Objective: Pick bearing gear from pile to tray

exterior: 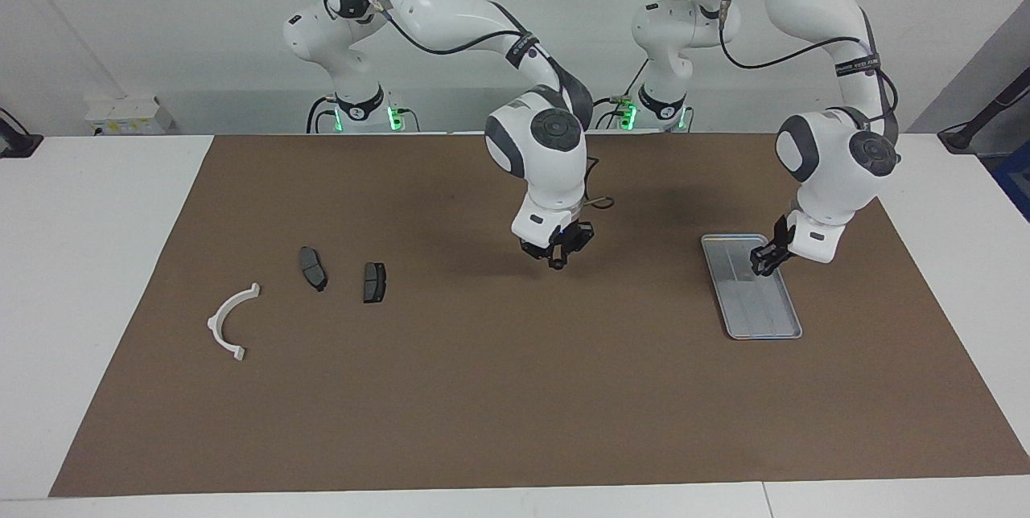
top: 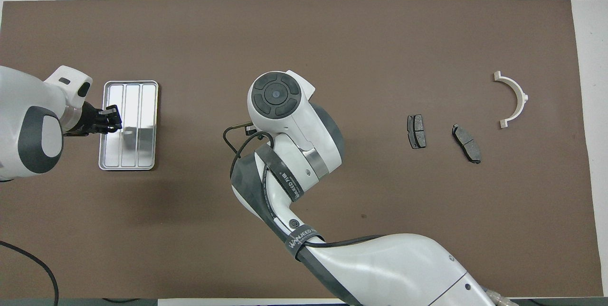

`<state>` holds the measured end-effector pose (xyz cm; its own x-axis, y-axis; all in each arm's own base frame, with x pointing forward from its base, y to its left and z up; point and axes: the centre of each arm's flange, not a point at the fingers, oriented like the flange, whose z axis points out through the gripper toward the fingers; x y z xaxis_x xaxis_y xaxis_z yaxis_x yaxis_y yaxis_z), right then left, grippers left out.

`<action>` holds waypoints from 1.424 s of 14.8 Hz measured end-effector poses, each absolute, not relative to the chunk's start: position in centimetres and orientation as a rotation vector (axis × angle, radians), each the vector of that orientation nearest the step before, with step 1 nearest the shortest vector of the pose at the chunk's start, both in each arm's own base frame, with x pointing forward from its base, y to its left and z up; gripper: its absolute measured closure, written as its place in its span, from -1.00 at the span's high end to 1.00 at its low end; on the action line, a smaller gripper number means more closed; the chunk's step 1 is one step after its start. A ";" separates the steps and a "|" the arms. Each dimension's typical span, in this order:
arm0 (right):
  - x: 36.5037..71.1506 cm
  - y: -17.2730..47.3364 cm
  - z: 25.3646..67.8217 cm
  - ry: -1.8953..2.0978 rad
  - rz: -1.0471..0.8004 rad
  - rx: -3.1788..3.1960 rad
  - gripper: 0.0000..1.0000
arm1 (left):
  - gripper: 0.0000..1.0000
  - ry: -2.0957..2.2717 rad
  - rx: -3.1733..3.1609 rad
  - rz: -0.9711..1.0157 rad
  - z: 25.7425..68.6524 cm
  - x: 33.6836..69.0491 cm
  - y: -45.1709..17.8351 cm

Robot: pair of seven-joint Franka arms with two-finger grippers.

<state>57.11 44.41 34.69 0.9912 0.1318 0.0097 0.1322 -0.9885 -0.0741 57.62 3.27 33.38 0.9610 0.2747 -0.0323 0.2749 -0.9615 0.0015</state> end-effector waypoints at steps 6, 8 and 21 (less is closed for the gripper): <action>56.6 43.6 32.3 -0.196 0.060 -3.091 -0.53 | -0.30 0.436 3.103 0.011 31.6 56.2 3.2; 56.3 43.4 31.6 -0.202 0.082 -3.099 -0.53 | -0.30 0.436 3.103 0.013 31.1 55.8 3.1; 54.9 42.5 29.8 -0.201 0.153 -3.120 -0.53 | -0.30 0.473 3.096 -0.003 30.4 55.1 2.3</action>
<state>54.90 42.49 29.77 0.9869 0.1289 -0.0966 0.1278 -0.9916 -0.0181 55.14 2.33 30.42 0.9543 0.2987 -0.0031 0.2987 -0.9543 0.0094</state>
